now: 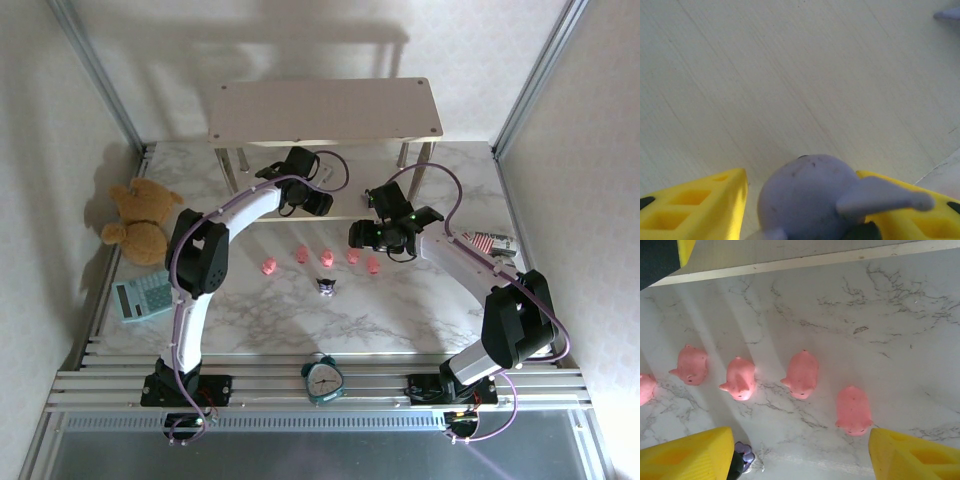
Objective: Place and organize the plastic toys onto the shelf
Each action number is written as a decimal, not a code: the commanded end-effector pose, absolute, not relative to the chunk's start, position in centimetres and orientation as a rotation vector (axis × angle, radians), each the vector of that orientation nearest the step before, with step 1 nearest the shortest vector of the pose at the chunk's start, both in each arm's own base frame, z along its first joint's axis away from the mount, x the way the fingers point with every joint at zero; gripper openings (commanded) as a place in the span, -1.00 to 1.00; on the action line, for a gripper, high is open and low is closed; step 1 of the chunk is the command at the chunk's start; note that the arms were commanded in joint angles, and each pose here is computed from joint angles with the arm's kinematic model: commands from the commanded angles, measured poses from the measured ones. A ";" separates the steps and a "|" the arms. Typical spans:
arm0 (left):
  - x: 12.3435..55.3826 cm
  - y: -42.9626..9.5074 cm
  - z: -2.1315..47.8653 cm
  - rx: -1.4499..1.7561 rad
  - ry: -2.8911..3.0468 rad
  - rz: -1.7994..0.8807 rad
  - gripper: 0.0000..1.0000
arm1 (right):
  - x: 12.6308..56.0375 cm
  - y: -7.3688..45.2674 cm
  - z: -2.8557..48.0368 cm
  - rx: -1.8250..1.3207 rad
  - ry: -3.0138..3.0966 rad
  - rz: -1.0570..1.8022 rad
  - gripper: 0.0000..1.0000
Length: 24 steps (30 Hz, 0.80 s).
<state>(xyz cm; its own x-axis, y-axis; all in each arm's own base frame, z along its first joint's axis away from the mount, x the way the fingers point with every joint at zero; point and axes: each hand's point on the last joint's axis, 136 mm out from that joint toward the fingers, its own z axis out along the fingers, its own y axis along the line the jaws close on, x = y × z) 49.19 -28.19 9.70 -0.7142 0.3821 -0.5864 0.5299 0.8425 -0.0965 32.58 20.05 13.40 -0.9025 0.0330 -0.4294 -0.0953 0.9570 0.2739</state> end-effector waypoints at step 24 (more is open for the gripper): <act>49.3 -28.0 10.7 0.667 2.420 -0.312 0.20 | 32.6 19.8 12.9 -0.034 2.677 0.417 0.45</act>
<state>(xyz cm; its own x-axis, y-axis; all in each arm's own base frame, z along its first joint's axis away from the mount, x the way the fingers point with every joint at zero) 49.32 -28.13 9.68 -0.7125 0.3812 -0.5891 0.5272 0.8448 -0.0910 32.70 19.81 13.34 -0.9028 0.0392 -0.4282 -0.0884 0.9577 0.2740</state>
